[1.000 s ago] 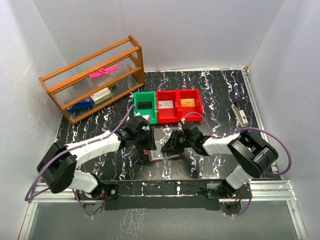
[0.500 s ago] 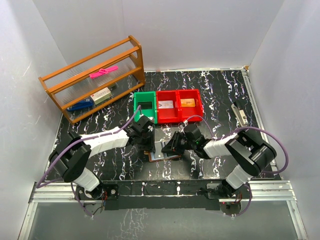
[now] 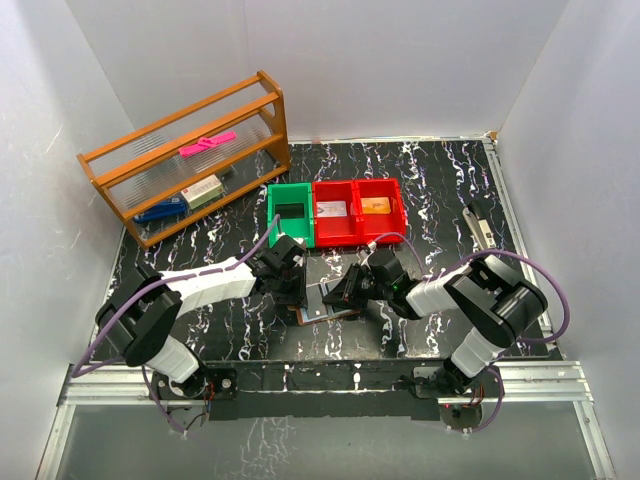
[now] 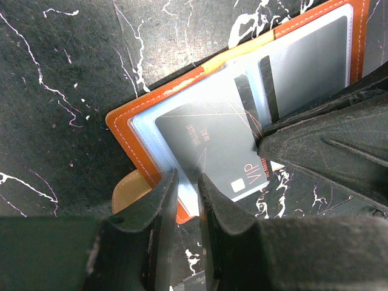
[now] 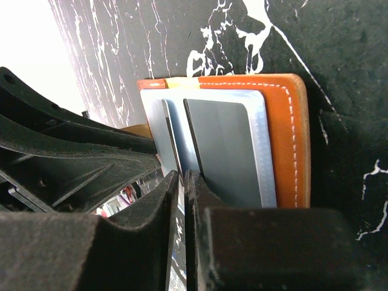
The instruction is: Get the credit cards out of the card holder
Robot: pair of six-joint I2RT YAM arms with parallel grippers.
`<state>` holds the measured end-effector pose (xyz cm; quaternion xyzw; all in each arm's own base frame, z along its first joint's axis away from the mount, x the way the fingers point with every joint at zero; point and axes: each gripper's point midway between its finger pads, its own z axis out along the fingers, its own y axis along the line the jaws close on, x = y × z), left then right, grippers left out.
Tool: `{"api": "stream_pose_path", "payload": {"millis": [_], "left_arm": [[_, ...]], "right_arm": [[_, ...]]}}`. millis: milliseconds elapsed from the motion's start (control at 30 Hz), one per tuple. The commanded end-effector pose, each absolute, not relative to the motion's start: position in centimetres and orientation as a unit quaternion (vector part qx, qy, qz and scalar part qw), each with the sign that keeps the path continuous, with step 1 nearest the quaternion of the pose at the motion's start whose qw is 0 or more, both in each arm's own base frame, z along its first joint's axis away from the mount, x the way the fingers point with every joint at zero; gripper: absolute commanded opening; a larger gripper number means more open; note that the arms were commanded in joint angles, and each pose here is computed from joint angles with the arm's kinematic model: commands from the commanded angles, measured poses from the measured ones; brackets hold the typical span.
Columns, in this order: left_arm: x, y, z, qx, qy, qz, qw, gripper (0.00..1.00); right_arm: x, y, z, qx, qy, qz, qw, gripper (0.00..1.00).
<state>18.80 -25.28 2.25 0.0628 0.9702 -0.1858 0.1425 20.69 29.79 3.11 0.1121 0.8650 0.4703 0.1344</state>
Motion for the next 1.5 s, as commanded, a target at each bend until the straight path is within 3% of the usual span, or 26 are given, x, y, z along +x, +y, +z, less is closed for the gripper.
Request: {"api": "stream_pose_path", "payload": {"millis": [0, 200, 867, 1033, 1167, 1333, 1467], "left_arm": [[17.6, -23.6, 1.3, 0.067, 0.978, -0.154, 0.123, 0.19], [17.7, -23.6, 1.3, 0.068, 0.978, -0.154, 0.126, 0.19], [18.1, -24.2, 2.2, 0.072, 0.974, -0.167, 0.134, 0.19], [18.3, -24.5, 2.7, 0.073, 0.972, -0.174, 0.143, 0.20], [18.3, -24.5, 2.7, 0.073, 0.972, -0.174, 0.142, 0.20], [18.4, -24.4, 3.0, 0.070, 0.972, -0.173, 0.145, 0.20], [18.5, -24.4, 3.6, 0.069, 0.970, -0.176, 0.153, 0.20]], "right_arm": [[21.3, 30.4, 4.3, 0.097, 0.853, 0.490, 0.150, 0.07], [21.5, 29.9, 4.4, 0.097, 0.860, 0.474, 0.163, 0.03], [21.7, 28.4, 4.0, 0.091, 0.879, 0.430, 0.187, 0.05], [22.4, 28.8, 6.0, 0.033, 0.870, 0.438, 0.226, 0.06], [22.1, 29.9, 6.2, -0.026, 0.873, 0.441, 0.207, 0.06], [22.2, 29.6, 5.3, -0.007, 0.882, 0.427, 0.199, 0.06], [21.9, 29.5, 4.7, 0.021, 0.884, 0.429, 0.185, 0.13]]}}
